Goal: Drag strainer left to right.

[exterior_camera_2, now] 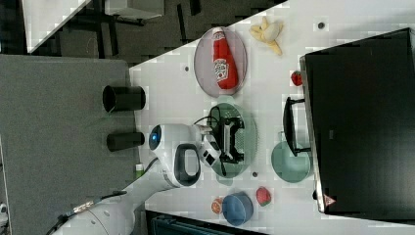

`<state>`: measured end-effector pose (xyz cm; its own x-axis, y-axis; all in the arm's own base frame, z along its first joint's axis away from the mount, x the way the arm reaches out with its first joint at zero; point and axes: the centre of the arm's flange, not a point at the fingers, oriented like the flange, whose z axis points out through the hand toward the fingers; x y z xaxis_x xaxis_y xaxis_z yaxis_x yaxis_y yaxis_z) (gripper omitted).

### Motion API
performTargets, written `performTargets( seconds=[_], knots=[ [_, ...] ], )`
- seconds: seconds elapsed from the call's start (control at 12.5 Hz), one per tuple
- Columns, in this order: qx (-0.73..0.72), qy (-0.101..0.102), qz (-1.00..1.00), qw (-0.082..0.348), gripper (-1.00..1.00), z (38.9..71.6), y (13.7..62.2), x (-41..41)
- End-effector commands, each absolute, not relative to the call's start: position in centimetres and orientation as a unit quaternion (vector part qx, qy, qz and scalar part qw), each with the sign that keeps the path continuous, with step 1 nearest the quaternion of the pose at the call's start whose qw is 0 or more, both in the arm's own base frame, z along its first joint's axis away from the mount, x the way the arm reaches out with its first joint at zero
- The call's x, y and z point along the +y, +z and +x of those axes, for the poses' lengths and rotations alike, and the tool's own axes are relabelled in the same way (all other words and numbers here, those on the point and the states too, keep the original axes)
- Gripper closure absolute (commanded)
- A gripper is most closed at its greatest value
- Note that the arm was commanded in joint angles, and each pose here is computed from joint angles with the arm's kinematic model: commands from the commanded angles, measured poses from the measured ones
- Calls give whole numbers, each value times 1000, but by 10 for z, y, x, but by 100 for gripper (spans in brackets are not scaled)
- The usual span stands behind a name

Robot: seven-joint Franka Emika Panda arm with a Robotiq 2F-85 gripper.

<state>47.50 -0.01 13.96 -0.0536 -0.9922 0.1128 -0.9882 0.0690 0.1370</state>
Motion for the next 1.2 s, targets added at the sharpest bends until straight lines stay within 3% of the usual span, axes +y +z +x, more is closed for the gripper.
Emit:
performTargets(
  seconds=[0.08,0.64,0.96,1.2],
  knots=[
    [-706,3,704,77,-100,490,155,-19],
    [-689,10,722,66,-100,494,170,-19],
    [-599,34,800,31,-100,509,268,11],
    [-541,27,840,35,-100,504,380,2]
  ],
)
